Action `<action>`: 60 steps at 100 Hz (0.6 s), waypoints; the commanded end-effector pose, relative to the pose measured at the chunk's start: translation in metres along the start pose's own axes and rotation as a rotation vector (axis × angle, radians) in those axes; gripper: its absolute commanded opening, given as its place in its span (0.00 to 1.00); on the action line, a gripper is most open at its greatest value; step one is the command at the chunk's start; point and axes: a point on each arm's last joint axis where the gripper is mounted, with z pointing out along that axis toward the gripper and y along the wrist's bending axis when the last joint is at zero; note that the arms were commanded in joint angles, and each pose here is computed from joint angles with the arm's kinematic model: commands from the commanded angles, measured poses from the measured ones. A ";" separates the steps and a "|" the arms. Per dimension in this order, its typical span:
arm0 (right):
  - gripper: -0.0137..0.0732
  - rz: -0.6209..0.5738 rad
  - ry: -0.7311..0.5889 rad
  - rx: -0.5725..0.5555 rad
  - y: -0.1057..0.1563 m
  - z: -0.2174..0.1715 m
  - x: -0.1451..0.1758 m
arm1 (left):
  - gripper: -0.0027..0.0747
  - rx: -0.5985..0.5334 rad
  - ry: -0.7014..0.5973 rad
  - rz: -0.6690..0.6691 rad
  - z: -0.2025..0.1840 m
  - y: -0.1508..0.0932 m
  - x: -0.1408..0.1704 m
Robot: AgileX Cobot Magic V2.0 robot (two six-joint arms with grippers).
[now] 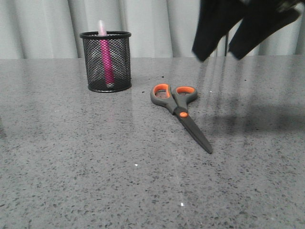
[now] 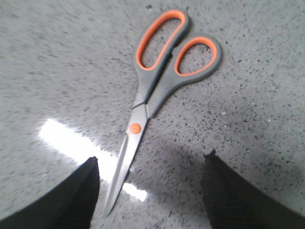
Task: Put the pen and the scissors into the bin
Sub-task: 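Lower the right gripper over the scissors' orange handles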
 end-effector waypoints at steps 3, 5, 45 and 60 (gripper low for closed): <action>0.63 -0.020 -0.021 0.030 0.009 0.004 -0.022 | 0.01 -0.034 -0.075 -0.025 -0.003 0.004 -0.013; 0.63 -0.016 -0.012 0.035 0.010 0.008 -0.025 | 0.01 -0.034 -0.075 -0.025 -0.003 0.004 -0.013; 0.63 0.046 0.047 0.067 0.012 0.045 -0.046 | 0.01 -0.034 -0.075 -0.025 -0.003 0.004 -0.013; 0.63 0.063 0.057 0.069 0.012 0.053 -0.046 | 0.01 -0.038 -0.078 -0.026 -0.003 0.004 -0.013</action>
